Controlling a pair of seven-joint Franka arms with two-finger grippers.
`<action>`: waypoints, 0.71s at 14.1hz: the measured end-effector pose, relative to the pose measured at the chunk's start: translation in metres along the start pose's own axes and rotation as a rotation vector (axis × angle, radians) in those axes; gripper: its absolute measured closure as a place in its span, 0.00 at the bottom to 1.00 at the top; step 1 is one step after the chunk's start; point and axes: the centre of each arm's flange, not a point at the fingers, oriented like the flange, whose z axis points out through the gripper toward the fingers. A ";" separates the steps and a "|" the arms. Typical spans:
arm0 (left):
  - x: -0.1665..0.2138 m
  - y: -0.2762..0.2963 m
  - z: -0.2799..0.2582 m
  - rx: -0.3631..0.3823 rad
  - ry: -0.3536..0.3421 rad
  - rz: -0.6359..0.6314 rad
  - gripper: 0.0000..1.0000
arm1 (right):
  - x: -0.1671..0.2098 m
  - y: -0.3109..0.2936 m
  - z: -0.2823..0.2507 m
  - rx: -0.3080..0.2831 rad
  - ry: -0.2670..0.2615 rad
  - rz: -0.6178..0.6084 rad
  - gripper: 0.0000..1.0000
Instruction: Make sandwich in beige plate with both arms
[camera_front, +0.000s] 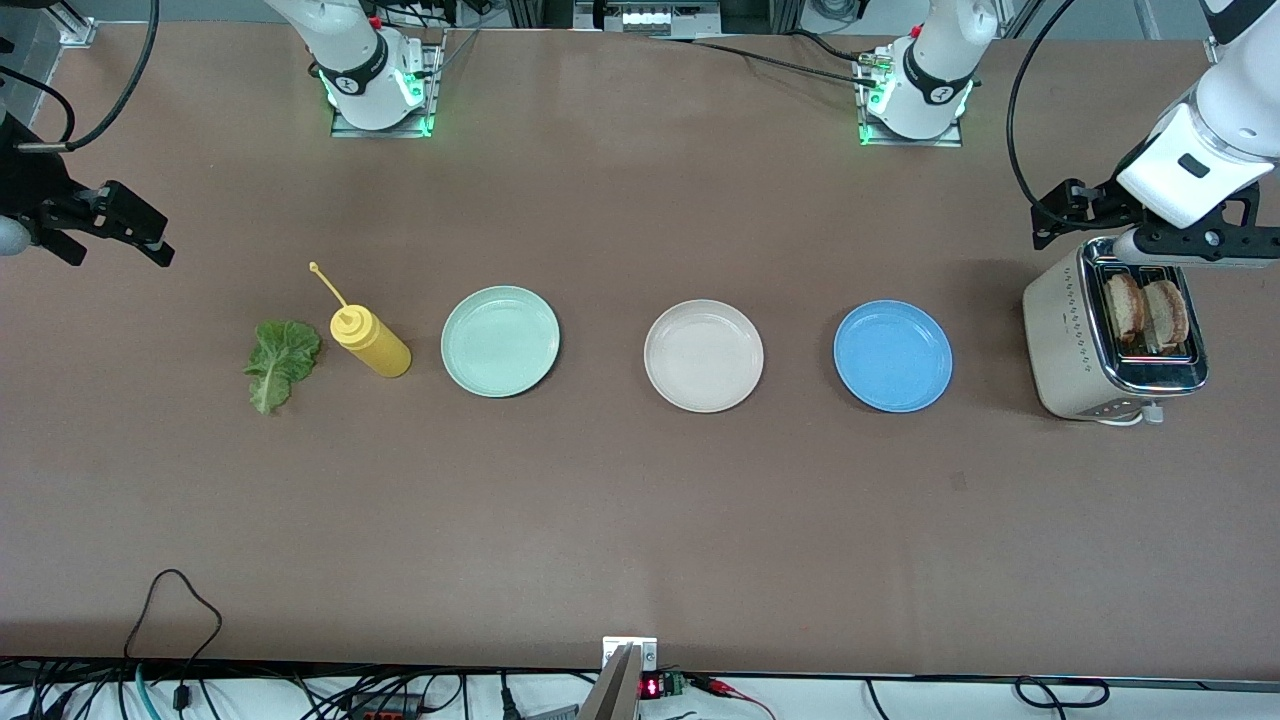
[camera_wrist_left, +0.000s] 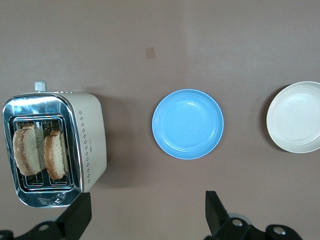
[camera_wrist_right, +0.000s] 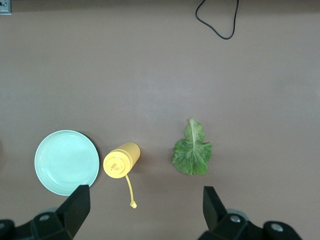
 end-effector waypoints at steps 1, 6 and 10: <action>0.000 0.000 0.000 0.000 0.000 0.000 0.00 | 0.000 0.000 0.000 0.000 0.000 0.000 0.00; 0.000 0.001 0.000 0.000 0.000 0.001 0.00 | 0.000 0.000 0.000 0.000 0.000 0.000 0.00; 0.000 0.001 0.008 0.003 -0.040 -0.004 0.00 | 0.000 0.000 0.000 0.000 0.000 0.000 0.00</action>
